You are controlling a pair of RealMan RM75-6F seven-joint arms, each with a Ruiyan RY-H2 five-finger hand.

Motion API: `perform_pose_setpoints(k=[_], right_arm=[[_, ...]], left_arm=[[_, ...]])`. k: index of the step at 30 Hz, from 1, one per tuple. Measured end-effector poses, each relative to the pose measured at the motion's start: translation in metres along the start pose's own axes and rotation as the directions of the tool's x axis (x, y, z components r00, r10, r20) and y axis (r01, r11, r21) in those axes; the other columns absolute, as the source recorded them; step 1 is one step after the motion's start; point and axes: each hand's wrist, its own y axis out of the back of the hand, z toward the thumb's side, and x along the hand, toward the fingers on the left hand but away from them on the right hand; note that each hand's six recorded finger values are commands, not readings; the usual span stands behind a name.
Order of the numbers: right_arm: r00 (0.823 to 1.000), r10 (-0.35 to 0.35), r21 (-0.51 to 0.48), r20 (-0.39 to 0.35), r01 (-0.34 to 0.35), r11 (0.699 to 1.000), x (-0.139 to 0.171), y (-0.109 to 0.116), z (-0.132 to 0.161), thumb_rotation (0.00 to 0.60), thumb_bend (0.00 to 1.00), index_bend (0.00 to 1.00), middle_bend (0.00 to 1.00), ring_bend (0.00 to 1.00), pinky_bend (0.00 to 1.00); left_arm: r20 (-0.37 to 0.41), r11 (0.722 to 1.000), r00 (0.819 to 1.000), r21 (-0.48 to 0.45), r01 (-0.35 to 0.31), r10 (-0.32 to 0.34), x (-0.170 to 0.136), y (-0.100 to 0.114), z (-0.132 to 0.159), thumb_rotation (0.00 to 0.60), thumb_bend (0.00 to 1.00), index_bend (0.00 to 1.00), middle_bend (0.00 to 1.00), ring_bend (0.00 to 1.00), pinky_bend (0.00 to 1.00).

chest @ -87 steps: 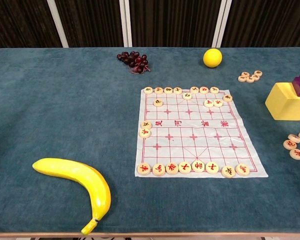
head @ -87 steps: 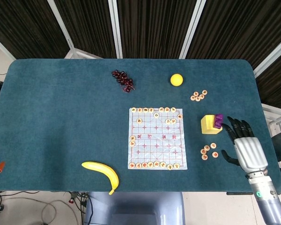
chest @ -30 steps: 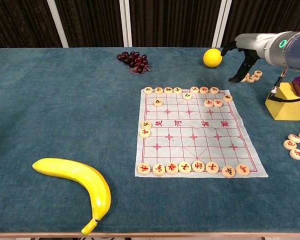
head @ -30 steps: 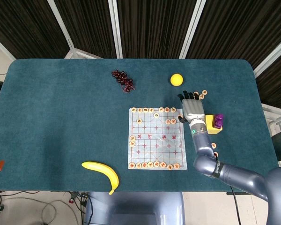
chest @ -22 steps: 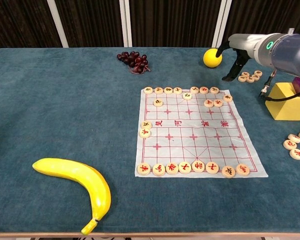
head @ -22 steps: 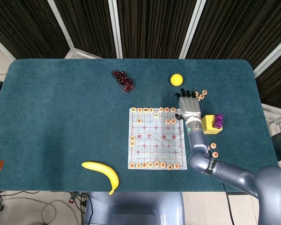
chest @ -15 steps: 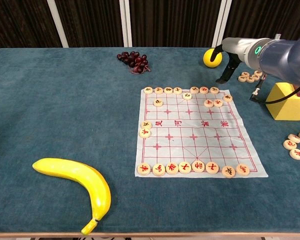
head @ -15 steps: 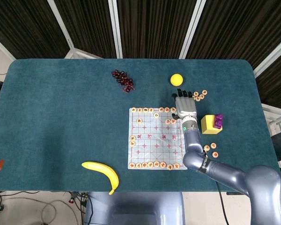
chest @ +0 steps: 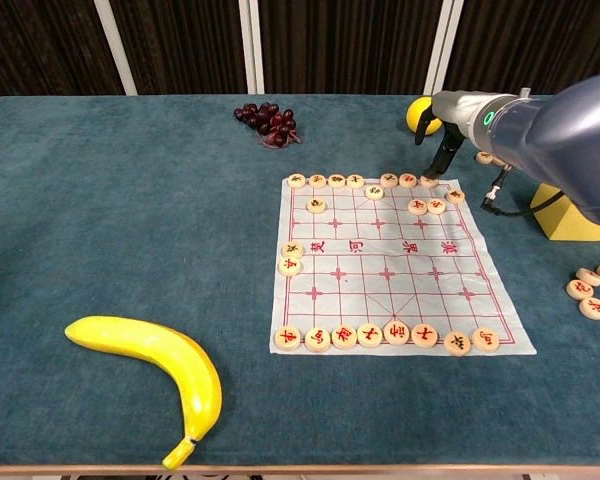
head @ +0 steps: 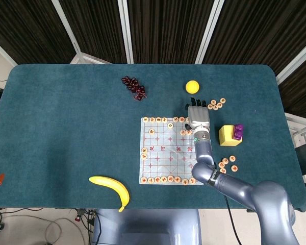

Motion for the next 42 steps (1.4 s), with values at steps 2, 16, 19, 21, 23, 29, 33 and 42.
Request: perform_pose_setpoints(k=[2,16,19,21,23,29,33,42], right_arm=[[1.0,0.003,0.002,0.001,-0.003,1.0,-0.001,-0.003,0.002,0.6,0.37,0.29,0.0,0.0,0.04],[1.0,0.009,0.004,-0.001,-0.009,1.0,-0.011,-0.016,0.017,0.6,0.37,0.34,0.0,0.0,0.04],[1.0,0.009,0.008,-0.002,-0.009,1.0,-0.012,-0.017,0.02,0.6,0.37,0.35,0.0,0.0,0.04],[1.0,0.01,0.006,0.002,-0.01,1.0,-0.013,-0.018,0.021,0.6,0.37,0.36,0.0,0.0,0.04],[1.0,0.01,0.004,0.004,-0.01,1.0,-0.014,-0.018,0.021,0.6,0.37,0.36,0.0,0.0,0.04],[1.0,0.01,0.007,0.014,-0.01,1.0,-0.017,-0.019,0.02,0.6,0.37,0.38,0.0,0.0,0.04],[1.0,0.016,0.011,0.022,-0.017,1.0,-0.019,-0.022,0.017,0.6,0.37,0.38,0.0,0.0,0.04],[0.999,0.024,0.017,0.025,-0.024,1.0,-0.022,-0.027,0.016,0.6,0.37,0.4,0.0,0.0,0.04]], left_arm=[[0.0,1.0,1.0,0.0,0.001,-0.001,0.0,0.0,0.0,0.6,0.03,0.02,0.0,0.0,0.07],[-0.007,1.0,1.0,0.005,0.004,-0.004,0.002,-0.002,0.0,0.6,0.03,0.02,0.0,0.0,0.07],[-0.006,1.0,1.0,0.005,0.007,-0.007,0.002,-0.003,0.0,0.6,0.03,0.02,0.0,0.0,0.07],[-0.006,1.0,1.0,0.005,0.007,-0.007,0.002,-0.003,0.0,0.6,0.03,0.02,0.0,0.0,0.07],[-0.006,1.0,1.0,0.004,0.005,-0.005,0.002,-0.002,0.0,0.6,0.03,0.02,0.0,0.0,0.07],[-0.012,1.0,1.0,0.004,0.002,-0.002,0.003,-0.001,-0.001,0.6,0.03,0.02,0.0,0.0,0.07],[-0.011,1.0,1.0,0.007,0.004,-0.004,0.003,-0.002,-0.001,0.6,0.03,0.02,0.0,0.0,0.07],[-0.014,1.0,1.0,0.01,0.002,-0.002,0.004,-0.002,0.0,0.6,0.03,0.02,0.0,0.0,0.07]])
